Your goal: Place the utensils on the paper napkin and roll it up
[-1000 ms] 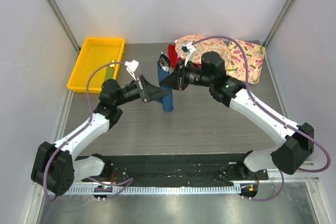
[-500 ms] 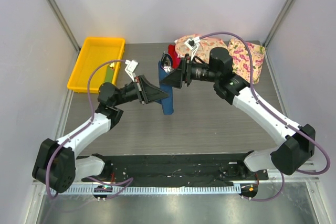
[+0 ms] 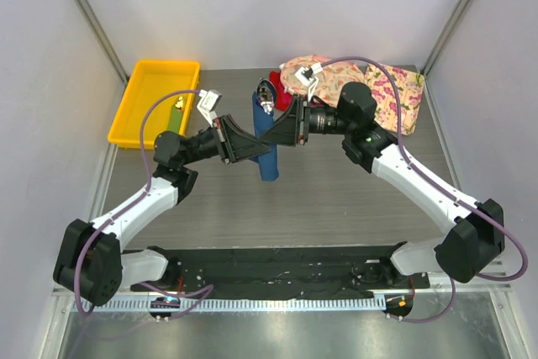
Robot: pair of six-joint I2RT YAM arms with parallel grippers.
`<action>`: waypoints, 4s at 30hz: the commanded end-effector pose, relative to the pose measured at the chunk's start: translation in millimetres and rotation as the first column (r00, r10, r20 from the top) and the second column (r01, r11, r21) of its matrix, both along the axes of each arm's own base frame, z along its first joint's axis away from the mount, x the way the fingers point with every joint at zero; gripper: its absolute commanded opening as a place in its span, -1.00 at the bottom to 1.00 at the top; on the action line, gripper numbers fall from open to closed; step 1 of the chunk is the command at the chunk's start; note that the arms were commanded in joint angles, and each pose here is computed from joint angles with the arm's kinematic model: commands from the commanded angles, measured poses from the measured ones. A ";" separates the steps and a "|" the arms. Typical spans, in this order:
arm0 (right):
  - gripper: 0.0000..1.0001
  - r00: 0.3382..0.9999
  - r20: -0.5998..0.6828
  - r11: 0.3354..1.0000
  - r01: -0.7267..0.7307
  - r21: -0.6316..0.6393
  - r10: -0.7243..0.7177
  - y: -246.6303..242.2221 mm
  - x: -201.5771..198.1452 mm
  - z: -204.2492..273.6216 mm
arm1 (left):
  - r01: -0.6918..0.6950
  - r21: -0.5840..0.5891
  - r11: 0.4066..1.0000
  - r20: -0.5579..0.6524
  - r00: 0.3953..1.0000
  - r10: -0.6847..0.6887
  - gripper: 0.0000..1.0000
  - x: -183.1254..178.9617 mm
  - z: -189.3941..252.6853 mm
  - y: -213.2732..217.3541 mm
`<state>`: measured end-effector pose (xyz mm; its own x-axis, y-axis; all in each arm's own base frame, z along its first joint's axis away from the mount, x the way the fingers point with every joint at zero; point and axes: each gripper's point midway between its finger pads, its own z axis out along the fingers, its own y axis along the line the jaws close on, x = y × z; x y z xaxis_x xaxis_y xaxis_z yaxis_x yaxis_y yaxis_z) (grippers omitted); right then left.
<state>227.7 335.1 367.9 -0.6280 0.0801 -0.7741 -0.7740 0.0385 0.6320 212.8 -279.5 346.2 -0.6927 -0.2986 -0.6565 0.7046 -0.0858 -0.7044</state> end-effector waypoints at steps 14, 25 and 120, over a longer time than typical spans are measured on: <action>-0.98 0.949 0.137 0.948 0.300 -0.106 -0.284 -6.4 28.6 -1.2 | -0.079 0.002 0.997 0.024 0.997 0.079 -0.16 11.0 19.8 0.8; -0.98 0.882 0.183 0.868 0.464 -0.176 -0.434 -13.0 51.0 -12.4 | -0.162 0.099 0.982 0.029 0.987 0.160 0.03 16.4 1.4 -5.3; 0.99 0.943 -0.018 0.926 0.322 -0.198 -0.332 -30.5 88.7 -40.3 | -0.404 0.642 0.651 0.054 0.872 0.487 -0.93 216.2 -113.1 230.9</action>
